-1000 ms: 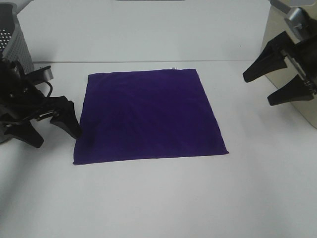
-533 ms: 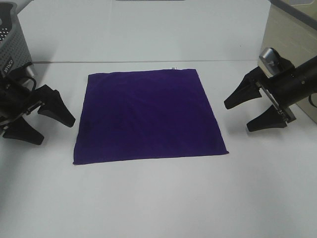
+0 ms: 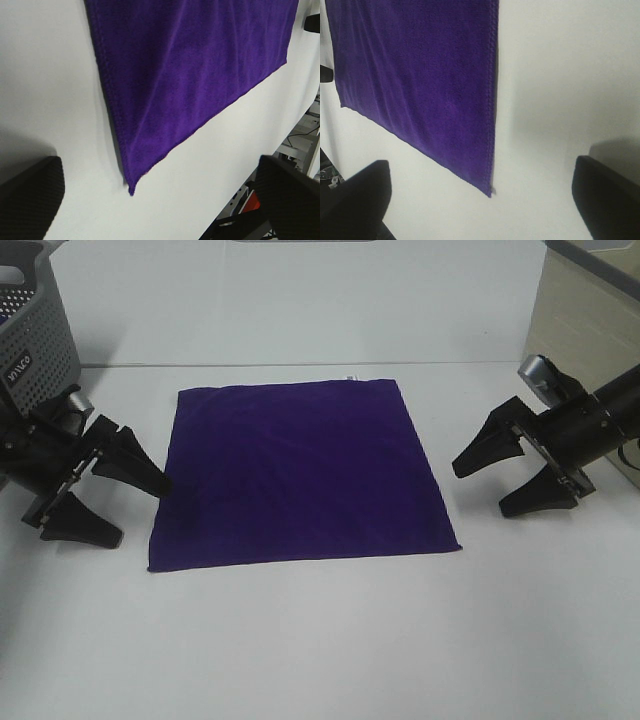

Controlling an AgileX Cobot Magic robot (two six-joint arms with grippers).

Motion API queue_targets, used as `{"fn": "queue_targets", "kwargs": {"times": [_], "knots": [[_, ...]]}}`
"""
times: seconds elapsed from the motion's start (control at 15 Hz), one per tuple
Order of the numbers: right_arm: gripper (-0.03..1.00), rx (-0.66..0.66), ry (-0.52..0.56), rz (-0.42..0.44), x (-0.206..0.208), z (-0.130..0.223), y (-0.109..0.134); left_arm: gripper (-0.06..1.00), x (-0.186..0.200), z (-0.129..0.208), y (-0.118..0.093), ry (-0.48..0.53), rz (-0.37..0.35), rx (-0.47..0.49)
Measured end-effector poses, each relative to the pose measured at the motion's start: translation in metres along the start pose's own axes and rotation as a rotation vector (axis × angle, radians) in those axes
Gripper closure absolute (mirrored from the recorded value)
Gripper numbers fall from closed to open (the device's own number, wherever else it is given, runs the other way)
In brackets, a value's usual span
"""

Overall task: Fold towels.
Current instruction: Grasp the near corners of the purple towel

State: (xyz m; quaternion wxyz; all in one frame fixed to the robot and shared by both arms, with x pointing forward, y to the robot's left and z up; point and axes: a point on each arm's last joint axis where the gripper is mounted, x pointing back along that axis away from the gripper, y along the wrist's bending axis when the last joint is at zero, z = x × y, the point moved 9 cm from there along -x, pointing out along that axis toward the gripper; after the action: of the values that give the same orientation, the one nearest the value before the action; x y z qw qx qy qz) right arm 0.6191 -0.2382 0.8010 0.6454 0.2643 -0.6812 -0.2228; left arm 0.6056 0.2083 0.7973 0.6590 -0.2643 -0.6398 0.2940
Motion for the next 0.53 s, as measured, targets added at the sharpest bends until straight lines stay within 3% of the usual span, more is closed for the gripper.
{"fn": "queue_targets", "kwargs": {"times": [0.53], "knots": [[0.02, -0.001, 0.000, -0.003, 0.0000, 0.0000, 0.0005, -0.02, 0.0000, 0.0014, -0.0008, 0.008, 0.005, -0.001]]}}
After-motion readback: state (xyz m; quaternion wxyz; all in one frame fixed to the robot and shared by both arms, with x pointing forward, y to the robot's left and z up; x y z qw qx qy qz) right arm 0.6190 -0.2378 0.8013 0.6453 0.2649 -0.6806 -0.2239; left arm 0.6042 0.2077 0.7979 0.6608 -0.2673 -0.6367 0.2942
